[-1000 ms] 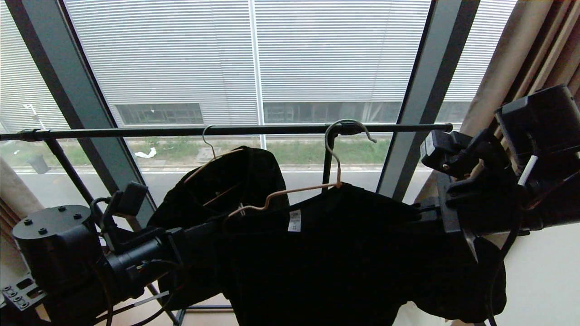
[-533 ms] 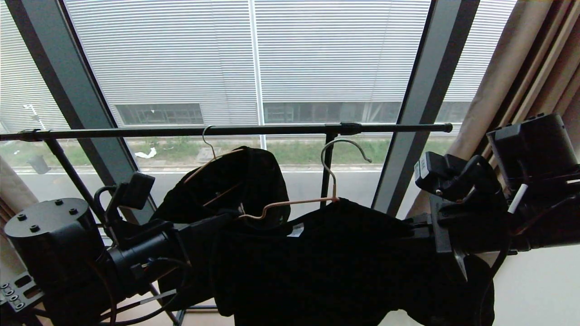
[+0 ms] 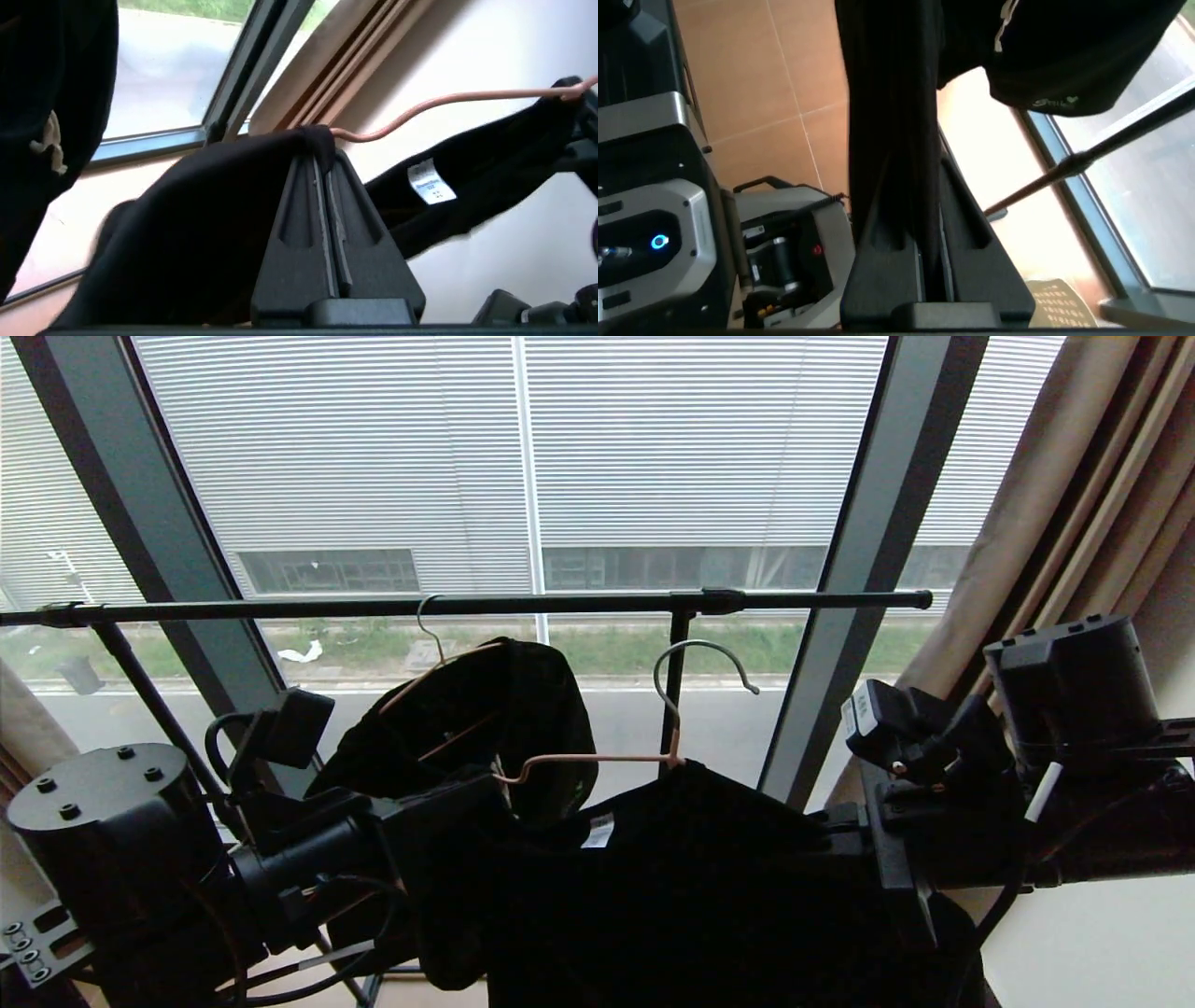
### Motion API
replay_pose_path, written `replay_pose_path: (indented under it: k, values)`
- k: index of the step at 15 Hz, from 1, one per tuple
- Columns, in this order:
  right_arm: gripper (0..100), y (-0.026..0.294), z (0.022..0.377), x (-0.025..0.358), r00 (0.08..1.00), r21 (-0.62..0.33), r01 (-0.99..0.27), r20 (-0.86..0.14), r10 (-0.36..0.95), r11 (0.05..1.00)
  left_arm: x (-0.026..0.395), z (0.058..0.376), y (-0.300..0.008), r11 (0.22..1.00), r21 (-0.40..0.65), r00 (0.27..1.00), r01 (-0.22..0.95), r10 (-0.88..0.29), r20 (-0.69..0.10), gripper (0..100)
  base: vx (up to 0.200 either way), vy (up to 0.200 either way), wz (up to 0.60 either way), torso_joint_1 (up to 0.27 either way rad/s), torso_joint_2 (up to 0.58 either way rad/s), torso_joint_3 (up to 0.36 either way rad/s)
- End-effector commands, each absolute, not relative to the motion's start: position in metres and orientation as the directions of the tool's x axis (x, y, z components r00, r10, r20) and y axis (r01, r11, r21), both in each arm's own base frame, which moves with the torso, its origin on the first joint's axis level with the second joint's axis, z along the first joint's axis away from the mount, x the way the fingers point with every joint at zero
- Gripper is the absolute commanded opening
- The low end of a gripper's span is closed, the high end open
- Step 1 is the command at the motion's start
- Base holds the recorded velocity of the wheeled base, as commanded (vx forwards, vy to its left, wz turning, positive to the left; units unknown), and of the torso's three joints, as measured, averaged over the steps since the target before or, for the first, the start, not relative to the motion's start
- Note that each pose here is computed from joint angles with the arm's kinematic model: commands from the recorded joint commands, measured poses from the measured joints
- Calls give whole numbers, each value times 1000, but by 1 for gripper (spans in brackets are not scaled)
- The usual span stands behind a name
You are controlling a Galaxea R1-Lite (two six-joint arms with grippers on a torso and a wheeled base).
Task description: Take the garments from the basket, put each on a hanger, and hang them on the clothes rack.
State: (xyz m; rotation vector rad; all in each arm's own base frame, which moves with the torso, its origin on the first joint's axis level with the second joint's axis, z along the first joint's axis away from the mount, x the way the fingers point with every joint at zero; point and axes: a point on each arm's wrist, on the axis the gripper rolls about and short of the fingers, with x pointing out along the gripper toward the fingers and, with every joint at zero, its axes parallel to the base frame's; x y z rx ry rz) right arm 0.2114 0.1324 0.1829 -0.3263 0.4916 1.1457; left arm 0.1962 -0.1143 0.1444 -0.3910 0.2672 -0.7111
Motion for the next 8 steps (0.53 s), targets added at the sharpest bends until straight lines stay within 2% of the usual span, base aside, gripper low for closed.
replay_pose_path:
  k: [1,5,8]
  values:
    - [0,133,172,212,314,27,-921,-542,780,389,196,148,-120,674,-433,714,599,-694,-92,0,0,0,0,0,0,0]
    - [0,134,156,212,306,43,-924,-514,802,380,194,155,-134,638,-428,676,641,-733,-80,0,0,0,0,0,0,0]
    - [0,134,145,212,281,56,-934,-497,821,353,196,157,-138,649,-390,668,653,-737,-108,0,0,0,0,0,0,0]
